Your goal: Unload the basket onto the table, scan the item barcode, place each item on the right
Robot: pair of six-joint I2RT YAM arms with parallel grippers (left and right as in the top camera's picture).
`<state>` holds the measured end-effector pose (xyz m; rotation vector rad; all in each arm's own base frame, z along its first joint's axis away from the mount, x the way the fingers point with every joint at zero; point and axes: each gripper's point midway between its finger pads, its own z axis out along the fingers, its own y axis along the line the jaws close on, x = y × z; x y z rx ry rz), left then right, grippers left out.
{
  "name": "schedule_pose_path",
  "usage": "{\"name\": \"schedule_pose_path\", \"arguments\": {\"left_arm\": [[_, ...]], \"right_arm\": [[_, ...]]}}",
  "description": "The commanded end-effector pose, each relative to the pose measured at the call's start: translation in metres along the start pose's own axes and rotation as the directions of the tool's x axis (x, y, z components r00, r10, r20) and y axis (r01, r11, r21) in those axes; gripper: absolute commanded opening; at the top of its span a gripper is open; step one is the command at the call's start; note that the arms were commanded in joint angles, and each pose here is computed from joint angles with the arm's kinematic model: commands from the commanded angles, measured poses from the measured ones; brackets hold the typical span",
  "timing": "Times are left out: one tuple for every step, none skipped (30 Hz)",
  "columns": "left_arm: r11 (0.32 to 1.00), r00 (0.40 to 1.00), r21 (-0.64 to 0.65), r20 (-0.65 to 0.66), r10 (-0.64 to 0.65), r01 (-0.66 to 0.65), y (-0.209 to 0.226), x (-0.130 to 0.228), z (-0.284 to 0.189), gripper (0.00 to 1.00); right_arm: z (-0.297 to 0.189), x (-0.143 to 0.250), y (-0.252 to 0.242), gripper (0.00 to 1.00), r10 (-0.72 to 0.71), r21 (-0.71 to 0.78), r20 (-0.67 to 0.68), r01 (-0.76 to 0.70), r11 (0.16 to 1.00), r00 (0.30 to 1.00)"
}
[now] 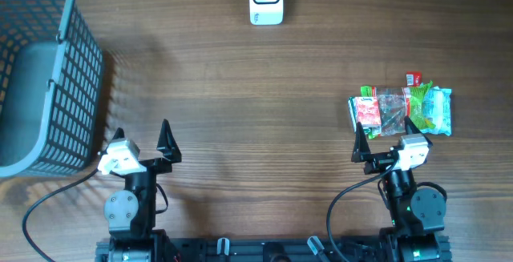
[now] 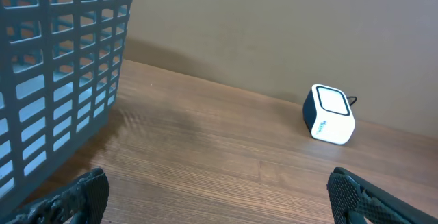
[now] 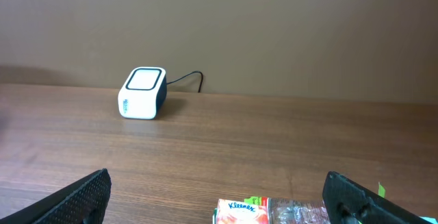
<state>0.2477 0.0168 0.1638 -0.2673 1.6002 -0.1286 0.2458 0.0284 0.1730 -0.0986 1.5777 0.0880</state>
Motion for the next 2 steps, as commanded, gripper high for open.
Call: {"name": "schedule_pose_path", "arguments": {"left_arm": [[1.000,1.000,0.007,0.008,0.021,-0.021,-0.0006,-0.0015,-0.0004,1.00],[1.000,1.000,0.007,0.008,0.021,-0.021,-0.0006,-0.0015,-0.0004,1.00]], "right_arm": [[-0.0001,-0.0010,0.0014,1.00,-0.017,-0.010,0.006,0.017,1.000,1.000],[-0.0001,-0.0010,0.0014,1.00,-0.016,-0.010,0.006,0.016,1.000,1.000]]}}
